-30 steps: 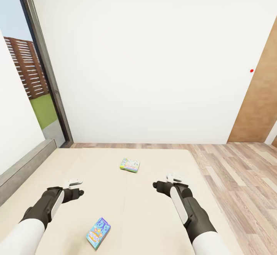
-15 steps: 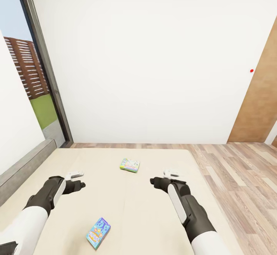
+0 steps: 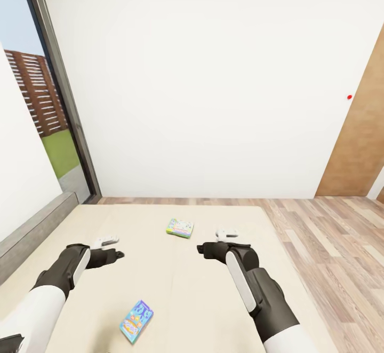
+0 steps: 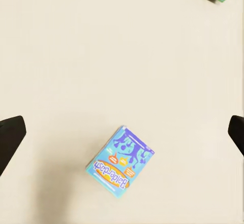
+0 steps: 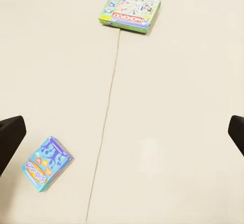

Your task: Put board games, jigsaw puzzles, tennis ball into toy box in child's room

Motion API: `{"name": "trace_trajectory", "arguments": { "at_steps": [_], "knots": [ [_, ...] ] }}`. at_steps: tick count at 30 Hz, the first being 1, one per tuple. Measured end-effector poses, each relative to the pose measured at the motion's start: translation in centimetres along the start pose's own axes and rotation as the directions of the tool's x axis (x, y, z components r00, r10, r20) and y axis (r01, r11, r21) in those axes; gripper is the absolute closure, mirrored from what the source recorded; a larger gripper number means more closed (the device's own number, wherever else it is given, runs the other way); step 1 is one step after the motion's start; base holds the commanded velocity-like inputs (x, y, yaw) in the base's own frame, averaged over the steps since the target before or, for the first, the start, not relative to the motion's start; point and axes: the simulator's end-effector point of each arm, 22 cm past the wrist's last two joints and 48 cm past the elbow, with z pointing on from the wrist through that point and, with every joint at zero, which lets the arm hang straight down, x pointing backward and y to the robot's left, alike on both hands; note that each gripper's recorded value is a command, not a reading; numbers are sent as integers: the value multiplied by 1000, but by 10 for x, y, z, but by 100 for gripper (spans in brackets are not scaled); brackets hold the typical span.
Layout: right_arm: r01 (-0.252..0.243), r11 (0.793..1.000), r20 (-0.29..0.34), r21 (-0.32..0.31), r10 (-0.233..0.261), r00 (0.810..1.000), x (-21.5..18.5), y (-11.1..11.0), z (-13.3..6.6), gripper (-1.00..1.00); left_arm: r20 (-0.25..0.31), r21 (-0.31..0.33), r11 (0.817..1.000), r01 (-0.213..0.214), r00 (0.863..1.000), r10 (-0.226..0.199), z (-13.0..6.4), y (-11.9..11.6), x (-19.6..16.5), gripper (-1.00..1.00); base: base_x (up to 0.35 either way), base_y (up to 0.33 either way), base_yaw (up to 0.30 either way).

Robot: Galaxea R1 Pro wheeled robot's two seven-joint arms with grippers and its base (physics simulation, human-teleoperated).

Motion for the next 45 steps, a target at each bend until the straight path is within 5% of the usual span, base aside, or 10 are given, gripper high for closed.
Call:
{"name": "trace_trajectory", "arguments": {
  "at_steps": [45],
  "knots": [
    [-24,1000,-112,14,26,993,48,-12,35,-100,-73,1,1000,-5,997,5,30,4,31,-100,0,0,-39]
  ]
}}
